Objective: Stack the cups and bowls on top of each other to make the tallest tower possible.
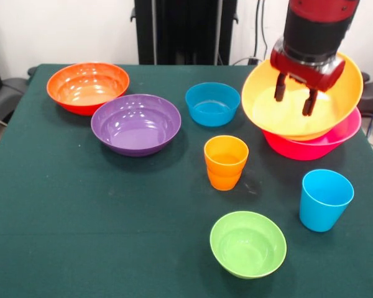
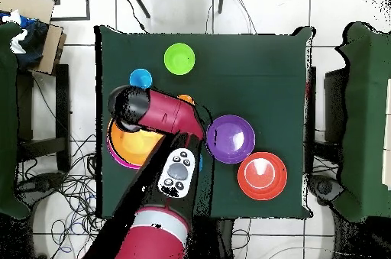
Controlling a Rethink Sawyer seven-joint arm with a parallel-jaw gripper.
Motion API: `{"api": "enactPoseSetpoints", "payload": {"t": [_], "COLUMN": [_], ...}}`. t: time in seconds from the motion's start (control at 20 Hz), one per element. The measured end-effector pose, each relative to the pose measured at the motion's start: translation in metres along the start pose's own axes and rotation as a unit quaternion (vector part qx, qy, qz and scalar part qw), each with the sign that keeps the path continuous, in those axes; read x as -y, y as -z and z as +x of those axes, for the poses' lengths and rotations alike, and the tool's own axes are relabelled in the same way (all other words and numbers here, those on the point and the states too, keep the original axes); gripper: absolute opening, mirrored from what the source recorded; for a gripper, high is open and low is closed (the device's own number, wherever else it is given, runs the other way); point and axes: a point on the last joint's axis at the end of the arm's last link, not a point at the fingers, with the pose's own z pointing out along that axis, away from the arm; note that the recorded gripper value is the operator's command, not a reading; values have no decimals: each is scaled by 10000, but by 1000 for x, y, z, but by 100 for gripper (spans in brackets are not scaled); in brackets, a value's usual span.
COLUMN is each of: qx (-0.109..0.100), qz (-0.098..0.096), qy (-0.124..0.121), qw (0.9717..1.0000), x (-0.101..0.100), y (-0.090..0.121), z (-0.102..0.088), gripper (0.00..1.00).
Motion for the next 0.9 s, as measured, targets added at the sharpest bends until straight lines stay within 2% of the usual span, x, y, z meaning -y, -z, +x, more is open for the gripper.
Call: {"api": "enactPoseSetpoints", "payload": {"t": [0.45, 0.9], "qx": [19, 104], "qz": [-87, -133], "qy": [-11, 56], "qw": [10000, 9998], "x": [0, -6], "y": [45, 56], "z": [0, 5], "gripper": [100, 100]}}
